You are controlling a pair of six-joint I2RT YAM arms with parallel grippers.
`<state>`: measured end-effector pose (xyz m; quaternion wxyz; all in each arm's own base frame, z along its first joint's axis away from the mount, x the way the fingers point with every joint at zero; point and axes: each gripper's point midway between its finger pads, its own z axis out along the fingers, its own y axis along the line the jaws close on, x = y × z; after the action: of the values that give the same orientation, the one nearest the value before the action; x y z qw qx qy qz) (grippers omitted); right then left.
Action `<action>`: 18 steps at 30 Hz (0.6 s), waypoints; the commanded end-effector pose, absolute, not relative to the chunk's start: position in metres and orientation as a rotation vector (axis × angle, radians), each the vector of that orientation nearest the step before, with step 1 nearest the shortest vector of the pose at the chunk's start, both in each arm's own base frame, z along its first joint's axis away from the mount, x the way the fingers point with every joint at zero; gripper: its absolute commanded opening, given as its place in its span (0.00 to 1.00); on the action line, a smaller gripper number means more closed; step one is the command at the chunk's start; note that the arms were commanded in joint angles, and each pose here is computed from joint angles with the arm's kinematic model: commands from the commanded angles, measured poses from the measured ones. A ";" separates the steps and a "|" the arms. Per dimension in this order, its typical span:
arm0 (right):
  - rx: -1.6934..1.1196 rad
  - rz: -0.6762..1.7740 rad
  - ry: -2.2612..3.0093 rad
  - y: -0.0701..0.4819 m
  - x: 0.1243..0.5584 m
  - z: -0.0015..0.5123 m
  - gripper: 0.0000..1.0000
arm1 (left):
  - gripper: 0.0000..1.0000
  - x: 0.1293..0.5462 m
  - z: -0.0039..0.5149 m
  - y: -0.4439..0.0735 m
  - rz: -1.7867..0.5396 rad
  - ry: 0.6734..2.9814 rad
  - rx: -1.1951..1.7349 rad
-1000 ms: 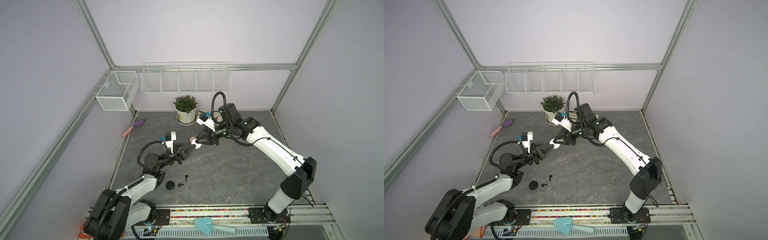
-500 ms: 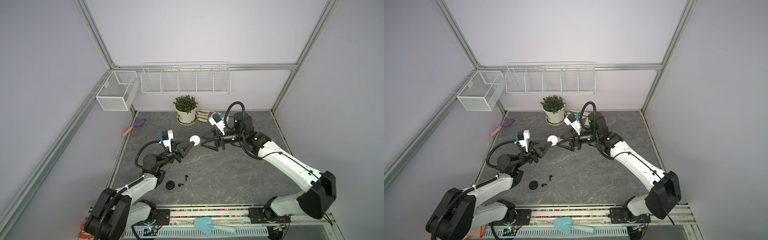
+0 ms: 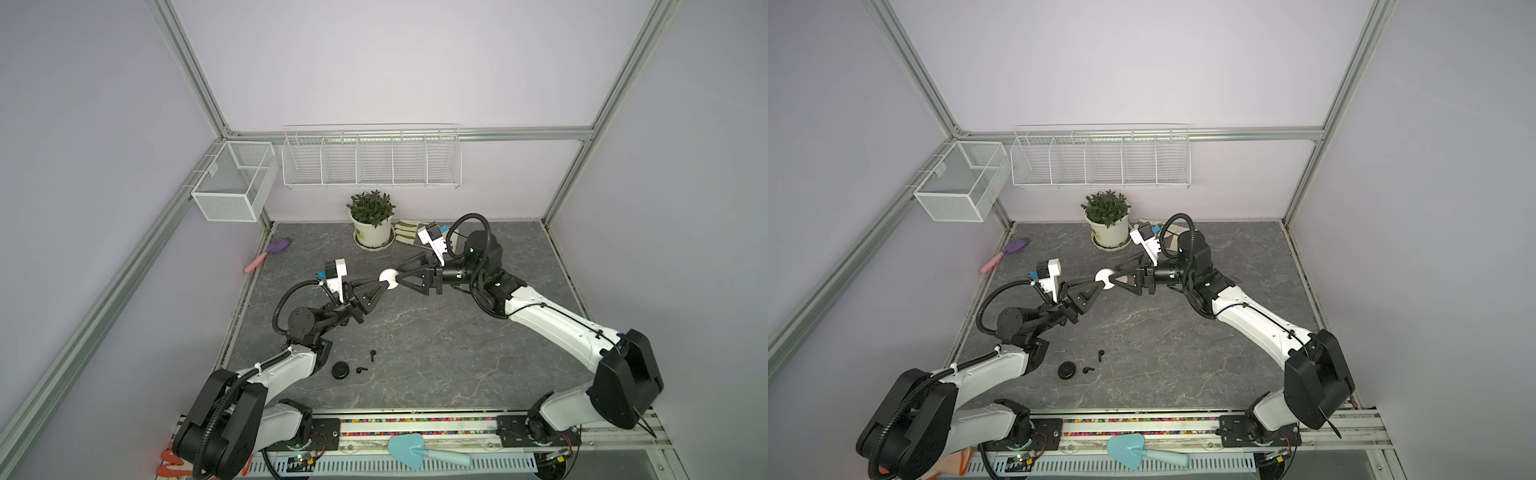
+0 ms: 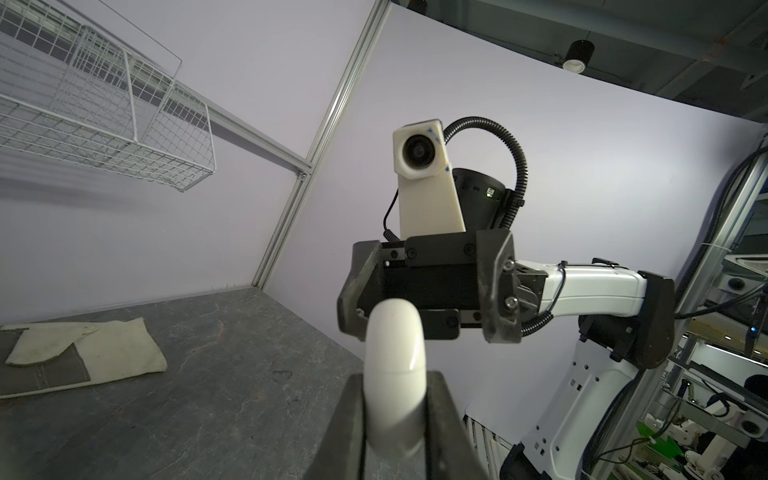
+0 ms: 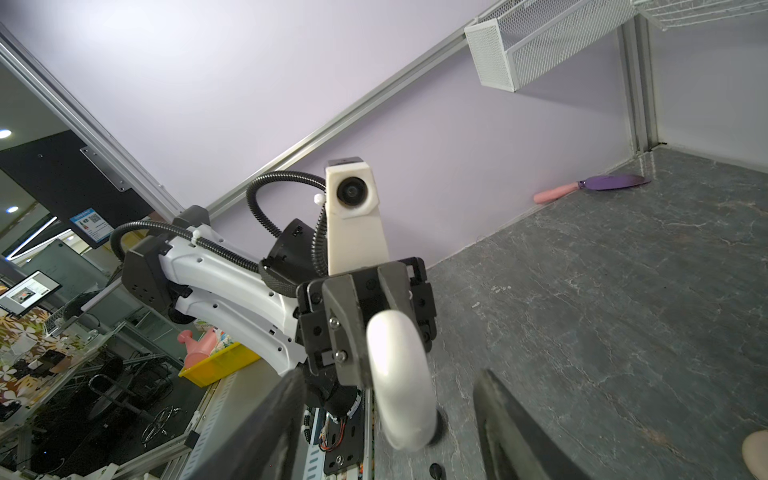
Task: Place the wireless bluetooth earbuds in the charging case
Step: 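Close the right gripper on the case while the left gripper opens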
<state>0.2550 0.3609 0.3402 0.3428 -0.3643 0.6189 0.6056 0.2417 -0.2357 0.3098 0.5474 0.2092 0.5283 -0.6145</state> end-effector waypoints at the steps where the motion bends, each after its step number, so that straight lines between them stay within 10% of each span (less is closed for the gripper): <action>1: -0.959 1.591 1.581 0.362 0.255 0.340 0.66 | 0.00 0.246 0.321 -0.236 -1.459 1.211 0.488; 18: -0.873 1.596 1.615 0.347 0.279 0.330 0.65 | 0.00 0.263 0.320 -0.248 -1.482 1.233 0.522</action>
<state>0.2753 0.3502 0.3405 0.3564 -0.3450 0.6175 0.6105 0.2657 -0.2480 0.3052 0.5328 0.2062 0.5408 -0.6174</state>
